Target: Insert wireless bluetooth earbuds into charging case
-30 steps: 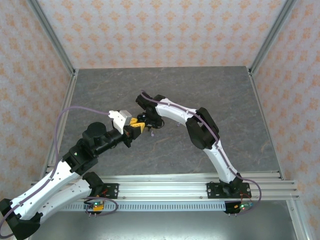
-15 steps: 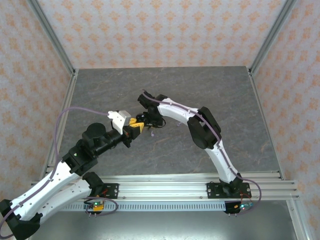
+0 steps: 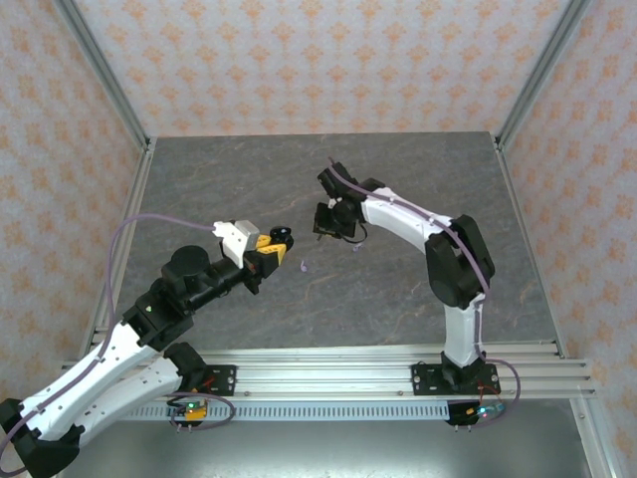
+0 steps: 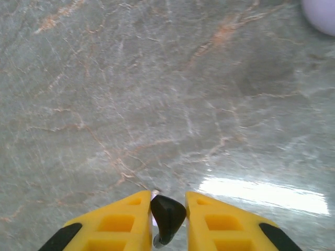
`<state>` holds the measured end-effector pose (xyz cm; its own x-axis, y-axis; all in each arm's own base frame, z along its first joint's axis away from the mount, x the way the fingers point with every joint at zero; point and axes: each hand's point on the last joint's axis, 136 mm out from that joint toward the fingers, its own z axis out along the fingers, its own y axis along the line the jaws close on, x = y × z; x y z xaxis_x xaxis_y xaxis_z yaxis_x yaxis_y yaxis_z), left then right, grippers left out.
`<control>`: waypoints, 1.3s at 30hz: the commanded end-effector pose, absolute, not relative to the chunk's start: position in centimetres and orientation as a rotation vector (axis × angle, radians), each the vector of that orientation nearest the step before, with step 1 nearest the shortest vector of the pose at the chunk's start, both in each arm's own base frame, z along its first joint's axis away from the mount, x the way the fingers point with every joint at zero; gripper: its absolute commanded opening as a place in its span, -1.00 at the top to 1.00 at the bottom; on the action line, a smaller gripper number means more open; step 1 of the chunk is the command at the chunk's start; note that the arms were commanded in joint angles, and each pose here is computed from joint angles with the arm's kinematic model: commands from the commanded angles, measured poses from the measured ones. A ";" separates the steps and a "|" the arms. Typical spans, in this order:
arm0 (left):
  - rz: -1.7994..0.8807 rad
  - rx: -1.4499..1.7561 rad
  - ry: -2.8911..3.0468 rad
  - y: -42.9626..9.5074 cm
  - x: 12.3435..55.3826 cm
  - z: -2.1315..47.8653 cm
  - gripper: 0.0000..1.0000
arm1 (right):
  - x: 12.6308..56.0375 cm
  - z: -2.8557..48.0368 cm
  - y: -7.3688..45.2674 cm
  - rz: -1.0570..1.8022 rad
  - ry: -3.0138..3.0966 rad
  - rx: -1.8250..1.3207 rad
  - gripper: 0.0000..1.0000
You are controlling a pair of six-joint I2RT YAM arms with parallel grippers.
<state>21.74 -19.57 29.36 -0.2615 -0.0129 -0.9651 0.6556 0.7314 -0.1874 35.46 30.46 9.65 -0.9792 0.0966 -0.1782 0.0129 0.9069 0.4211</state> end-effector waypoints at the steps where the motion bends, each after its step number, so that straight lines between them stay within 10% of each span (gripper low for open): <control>1: -0.703 0.483 1.716 -19.7 22.1 29.7 0.85 | 33.7 9.5 28.7 0.537 2.904 -0.049 0.58; 30: -0.707 0.481 1.725 -20.2 22.6 29.4 0.85 | 28.4 2.2 24.6 -0.017 3.089 -0.546 0.56; 39: -0.708 0.484 1.724 -20.2 22.6 29.5 0.85 | 28.5 3.7 25.3 0.072 3.058 -0.411 -0.02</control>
<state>22.38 -20.11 28.83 -0.2853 -0.0219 -0.9582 0.6479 0.7323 -0.2096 28.42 25.24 2.18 -0.9529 -0.3027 -0.0205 -0.3033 0.9523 0.0336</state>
